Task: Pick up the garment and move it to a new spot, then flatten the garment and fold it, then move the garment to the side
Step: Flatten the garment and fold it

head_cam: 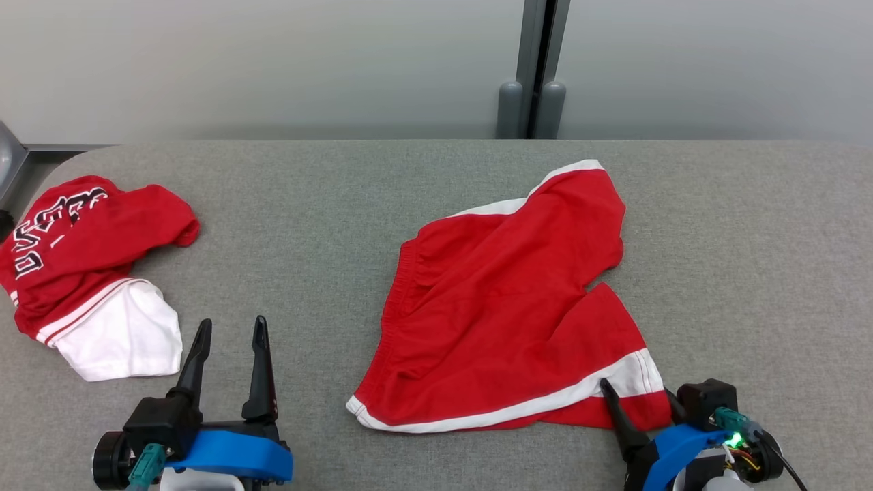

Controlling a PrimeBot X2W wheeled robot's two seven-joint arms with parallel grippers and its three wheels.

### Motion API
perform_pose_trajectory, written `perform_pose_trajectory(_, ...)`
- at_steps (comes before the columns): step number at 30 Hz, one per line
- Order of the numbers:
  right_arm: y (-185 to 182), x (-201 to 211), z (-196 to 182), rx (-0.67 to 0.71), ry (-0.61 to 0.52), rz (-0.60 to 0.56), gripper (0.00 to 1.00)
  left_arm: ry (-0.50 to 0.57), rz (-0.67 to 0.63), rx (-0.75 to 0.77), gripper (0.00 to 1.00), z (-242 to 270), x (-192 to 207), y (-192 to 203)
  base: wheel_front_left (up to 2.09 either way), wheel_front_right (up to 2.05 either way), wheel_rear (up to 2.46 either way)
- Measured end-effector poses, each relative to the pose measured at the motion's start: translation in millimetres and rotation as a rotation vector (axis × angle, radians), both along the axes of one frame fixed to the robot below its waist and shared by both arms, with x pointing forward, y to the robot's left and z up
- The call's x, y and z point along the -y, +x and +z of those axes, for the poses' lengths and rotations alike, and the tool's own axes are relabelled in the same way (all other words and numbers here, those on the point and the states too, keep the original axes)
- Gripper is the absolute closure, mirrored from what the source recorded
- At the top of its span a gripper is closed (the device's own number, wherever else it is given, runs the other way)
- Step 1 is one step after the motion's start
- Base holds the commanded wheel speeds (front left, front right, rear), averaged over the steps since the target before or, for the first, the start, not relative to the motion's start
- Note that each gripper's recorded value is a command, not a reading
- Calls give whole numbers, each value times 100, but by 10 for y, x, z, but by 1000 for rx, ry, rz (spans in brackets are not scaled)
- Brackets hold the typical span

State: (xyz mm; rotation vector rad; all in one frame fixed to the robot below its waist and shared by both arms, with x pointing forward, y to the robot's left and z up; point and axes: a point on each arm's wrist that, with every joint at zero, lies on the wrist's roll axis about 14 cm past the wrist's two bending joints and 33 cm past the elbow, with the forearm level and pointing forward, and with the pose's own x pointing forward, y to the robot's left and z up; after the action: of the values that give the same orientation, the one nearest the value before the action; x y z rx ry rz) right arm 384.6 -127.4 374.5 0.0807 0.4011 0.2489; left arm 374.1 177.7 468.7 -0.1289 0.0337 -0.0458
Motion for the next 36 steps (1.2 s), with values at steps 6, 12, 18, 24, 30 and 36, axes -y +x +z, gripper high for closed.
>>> perform_pose_trajectory(6,29,-53,35,15,13,19,0,0,-2,7,0,22,4,28,0,0,0)
perform_pose_trajectory(12,85,-31,113,45,14,17,0,-1,0,6,0,21,-2,20,0,0,0)
perform_pose_trajectory(18,125,-38,194,72,23,17,0,0,3,9,0,31,-12,13,0,0,0)
perform_pose_trajectory(24,145,-97,238,88,34,31,0,0,4,5,0,18,-13,4,0,0,0)
perform_pose_trajectory(30,203,-144,346,128,49,40,0,0,6,-1,0,-4,-22,10,0,0,0)
perform_pose_trajectory(36,184,-167,313,119,49,47,0,0,6,-6,0,-20,-21,13,0,0,0)
